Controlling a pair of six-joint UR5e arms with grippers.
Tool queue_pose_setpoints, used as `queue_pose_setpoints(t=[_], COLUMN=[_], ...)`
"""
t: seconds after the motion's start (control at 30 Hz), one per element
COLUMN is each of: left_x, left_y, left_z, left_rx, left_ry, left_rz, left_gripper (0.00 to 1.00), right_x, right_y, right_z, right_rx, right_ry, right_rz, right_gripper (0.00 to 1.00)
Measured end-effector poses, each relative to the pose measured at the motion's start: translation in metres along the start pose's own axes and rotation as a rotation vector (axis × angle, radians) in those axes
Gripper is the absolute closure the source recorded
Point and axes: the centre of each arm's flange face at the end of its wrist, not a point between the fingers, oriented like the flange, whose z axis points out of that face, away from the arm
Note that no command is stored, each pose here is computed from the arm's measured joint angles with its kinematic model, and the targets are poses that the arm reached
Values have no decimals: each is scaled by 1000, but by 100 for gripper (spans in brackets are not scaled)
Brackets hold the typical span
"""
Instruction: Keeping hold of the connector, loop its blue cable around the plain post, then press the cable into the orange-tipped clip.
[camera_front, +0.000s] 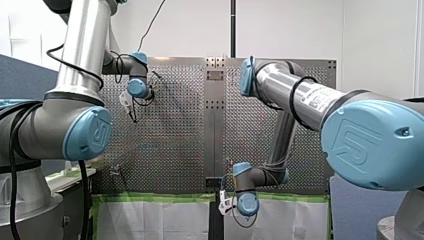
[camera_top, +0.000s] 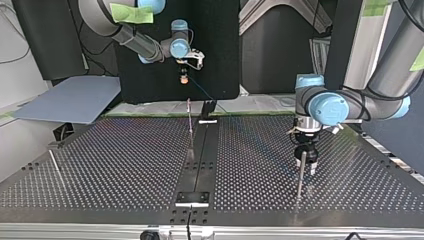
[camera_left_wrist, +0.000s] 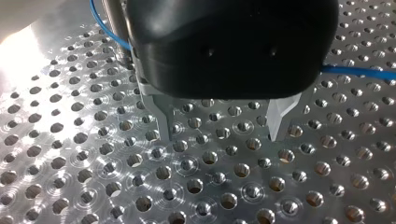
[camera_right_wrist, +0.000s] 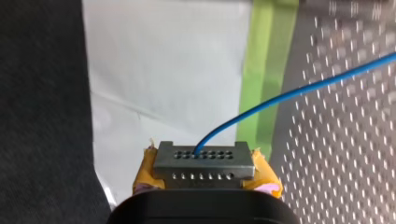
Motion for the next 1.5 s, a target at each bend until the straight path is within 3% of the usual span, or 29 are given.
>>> queue_pose_setpoints(t=[0.13,0.33,0.6,0.8,0.93,1.5], left_x=[0,0,0,0,1,2], left_y=[0,1,1,0,0,-2], left_z=[0,0,0,0,-1,-3], left_rx=[-3,-7,-7,-6,-9,-21], left_ry=[-1,-3,-3,-2,-3,-1], left_rz=[1,2,3,3,3,5], left_gripper=[2,2,2,2,2,2], right_x=[3,7,-4,-4,6,56], right_y=[13,22,31,35,37,46], right_z=[7,16,24,25,20,-20], right_rx=[-39,-27,-3,-10,-14,-23], right_ry=[24,55,57,55,66,154], right_rz=[16,24,7,-31,-39,-18], right_gripper=[100,100,100,100,100,100])
